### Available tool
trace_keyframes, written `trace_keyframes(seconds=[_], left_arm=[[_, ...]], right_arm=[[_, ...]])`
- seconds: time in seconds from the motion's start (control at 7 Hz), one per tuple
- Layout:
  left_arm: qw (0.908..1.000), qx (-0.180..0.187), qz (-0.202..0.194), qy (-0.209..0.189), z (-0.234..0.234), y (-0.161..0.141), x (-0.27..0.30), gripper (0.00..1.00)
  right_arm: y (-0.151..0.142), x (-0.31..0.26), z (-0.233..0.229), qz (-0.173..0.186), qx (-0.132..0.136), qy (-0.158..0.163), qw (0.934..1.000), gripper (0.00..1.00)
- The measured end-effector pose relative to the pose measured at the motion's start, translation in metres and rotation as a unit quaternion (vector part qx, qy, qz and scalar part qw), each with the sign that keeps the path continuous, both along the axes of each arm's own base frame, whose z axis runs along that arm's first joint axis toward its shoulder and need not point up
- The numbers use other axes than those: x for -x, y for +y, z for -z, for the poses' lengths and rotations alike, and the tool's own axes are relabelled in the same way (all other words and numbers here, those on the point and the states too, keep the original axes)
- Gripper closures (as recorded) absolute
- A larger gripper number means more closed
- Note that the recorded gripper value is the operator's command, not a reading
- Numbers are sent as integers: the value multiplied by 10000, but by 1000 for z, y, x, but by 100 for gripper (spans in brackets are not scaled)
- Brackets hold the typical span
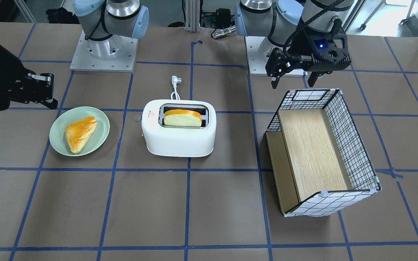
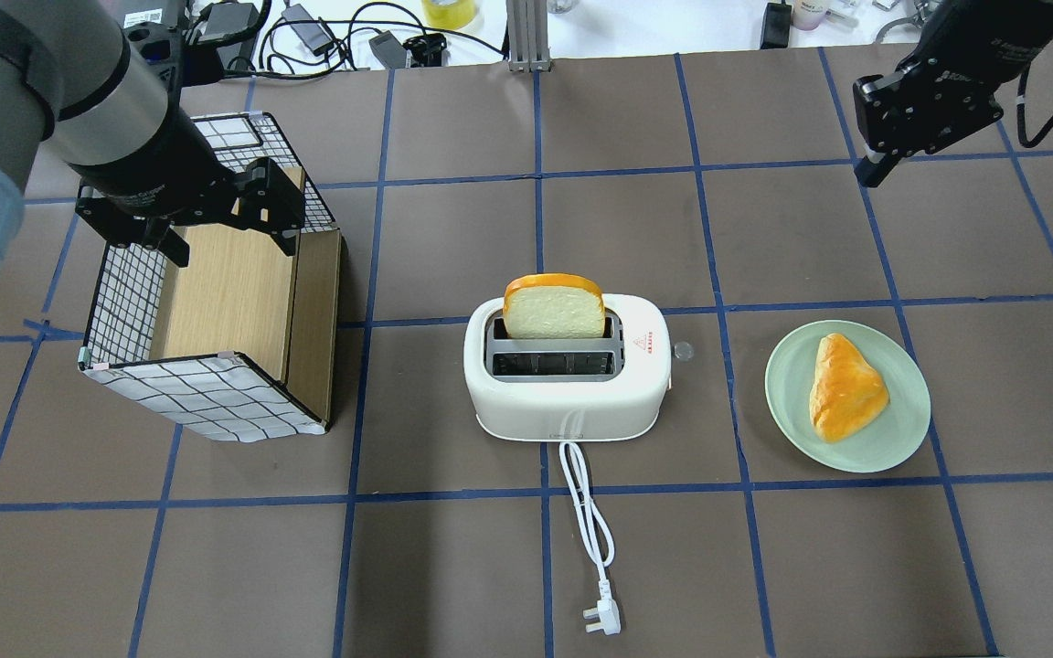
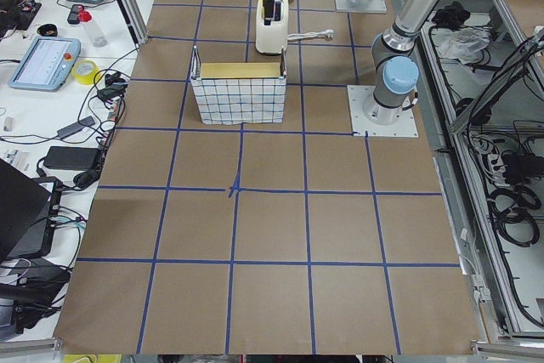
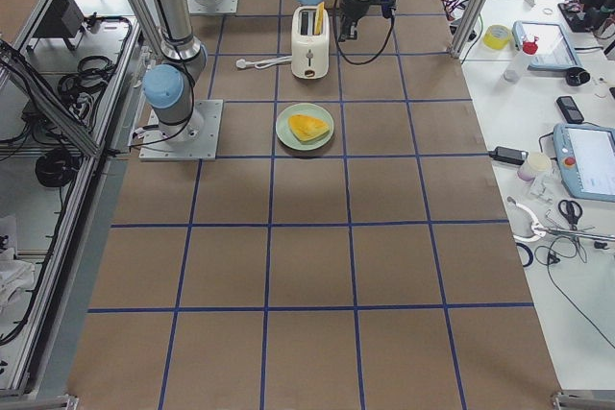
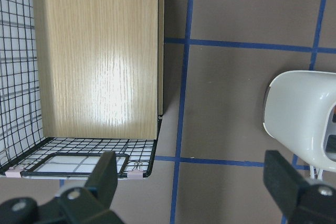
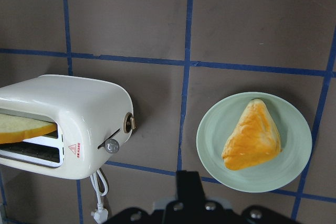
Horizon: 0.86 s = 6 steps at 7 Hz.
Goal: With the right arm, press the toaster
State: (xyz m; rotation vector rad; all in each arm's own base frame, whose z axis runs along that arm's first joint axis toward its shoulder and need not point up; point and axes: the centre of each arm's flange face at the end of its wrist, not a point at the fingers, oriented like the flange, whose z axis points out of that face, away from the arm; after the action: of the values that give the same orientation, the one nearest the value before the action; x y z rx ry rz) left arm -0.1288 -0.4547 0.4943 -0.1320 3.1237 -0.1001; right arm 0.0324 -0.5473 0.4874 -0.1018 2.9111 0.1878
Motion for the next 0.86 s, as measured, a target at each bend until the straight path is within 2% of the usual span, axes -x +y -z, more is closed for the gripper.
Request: trace_keyframes(seconds=[0.86], left_arm=[[10000,0,0,0,0,0,0,0]], right_arm=[[5,-4,-8,-11,25,69,10000,100]])
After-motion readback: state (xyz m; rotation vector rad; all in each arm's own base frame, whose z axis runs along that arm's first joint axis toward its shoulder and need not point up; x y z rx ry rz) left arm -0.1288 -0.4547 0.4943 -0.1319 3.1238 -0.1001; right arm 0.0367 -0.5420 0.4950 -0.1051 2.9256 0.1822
